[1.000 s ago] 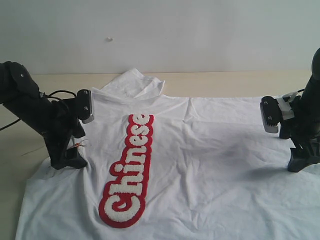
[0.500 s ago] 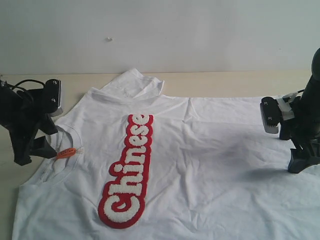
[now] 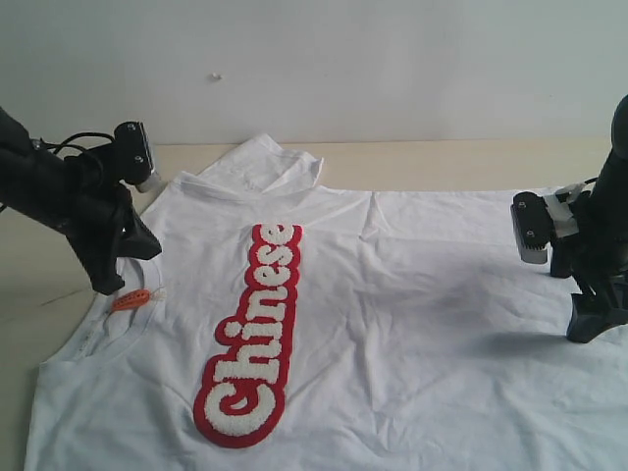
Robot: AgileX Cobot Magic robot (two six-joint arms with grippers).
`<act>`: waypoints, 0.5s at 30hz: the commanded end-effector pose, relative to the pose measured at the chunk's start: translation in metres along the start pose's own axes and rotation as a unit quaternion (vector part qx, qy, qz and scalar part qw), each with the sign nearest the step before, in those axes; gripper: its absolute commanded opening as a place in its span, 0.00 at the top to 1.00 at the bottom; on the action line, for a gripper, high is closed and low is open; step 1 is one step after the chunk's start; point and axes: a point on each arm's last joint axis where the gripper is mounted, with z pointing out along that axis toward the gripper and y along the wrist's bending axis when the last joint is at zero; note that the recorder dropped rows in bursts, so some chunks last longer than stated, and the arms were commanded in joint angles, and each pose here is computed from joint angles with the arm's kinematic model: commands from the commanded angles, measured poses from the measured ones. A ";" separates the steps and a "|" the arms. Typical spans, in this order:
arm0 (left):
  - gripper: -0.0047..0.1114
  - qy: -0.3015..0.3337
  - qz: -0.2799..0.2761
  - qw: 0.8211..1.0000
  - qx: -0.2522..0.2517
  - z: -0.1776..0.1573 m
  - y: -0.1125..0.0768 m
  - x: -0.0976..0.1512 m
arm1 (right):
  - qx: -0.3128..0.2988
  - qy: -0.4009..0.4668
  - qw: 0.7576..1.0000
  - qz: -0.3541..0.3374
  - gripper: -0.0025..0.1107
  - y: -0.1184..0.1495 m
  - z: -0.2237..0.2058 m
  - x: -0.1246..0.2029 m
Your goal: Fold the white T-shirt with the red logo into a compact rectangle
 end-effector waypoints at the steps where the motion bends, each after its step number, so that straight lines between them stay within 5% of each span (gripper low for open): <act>1: 0.96 -0.003 0.022 1.000 -0.009 -0.010 0.000 -0.006 | -0.021 0.003 1.000 0.007 0.18 0.003 0.011 0.002; 7: 0.91 0.033 0.040 0.999 0.009 -0.014 0.000 -0.003 | -0.021 0.002 1.000 0.022 0.18 0.003 0.011 0.002; 10: 0.63 0.031 0.044 0.998 0.012 -0.017 0.000 -0.007 | -0.025 0.003 0.999 0.022 0.18 0.004 0.011 0.002; 14: 0.06 0.044 0.048 0.998 0.008 -0.013 -0.006 -0.016 | -0.032 0.003 0.999 0.023 0.18 0.005 0.010 0.002; 15: 0.06 0.060 0.069 0.996 0.013 -0.011 -0.010 -0.017 | -0.036 0.004 0.999 0.023 0.18 0.006 0.010 0.002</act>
